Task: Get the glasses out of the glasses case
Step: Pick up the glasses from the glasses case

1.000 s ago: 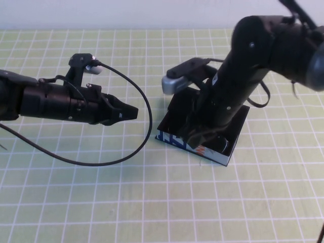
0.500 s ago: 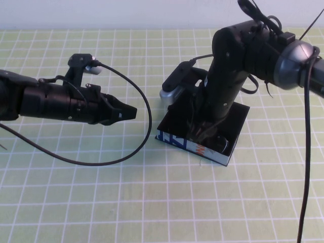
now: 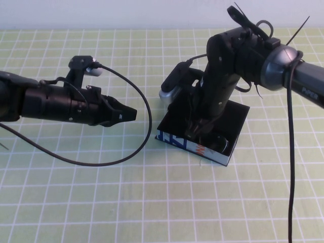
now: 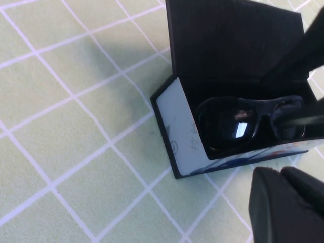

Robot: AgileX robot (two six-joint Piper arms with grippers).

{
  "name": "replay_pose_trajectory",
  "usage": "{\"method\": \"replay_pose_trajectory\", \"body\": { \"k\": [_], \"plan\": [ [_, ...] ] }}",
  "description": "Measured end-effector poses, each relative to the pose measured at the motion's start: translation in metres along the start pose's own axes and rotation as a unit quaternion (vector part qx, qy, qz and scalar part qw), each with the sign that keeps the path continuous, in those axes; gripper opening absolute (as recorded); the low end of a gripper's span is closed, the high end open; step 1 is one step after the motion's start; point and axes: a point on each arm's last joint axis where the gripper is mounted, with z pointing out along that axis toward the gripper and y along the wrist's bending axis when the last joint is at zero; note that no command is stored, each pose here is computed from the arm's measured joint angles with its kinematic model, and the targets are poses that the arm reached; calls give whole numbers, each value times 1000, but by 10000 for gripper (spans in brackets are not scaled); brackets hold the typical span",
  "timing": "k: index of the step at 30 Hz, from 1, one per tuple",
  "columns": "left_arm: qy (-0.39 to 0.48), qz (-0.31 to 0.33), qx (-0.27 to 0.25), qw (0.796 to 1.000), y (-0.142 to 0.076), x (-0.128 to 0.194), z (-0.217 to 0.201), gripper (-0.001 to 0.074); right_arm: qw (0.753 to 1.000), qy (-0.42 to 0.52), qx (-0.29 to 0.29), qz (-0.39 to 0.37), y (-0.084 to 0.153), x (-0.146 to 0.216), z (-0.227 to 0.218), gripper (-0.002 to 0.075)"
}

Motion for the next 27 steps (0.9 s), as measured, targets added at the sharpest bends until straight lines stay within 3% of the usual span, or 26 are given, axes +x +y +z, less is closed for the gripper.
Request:
{"method": "replay_pose_trajectory", "body": {
  "k": [27],
  "plan": [
    [8, -5, 16, 1000, 0, 3, 3, -4, 999, 28, -25, -14, -7, -2, 23, 279]
  ]
}}
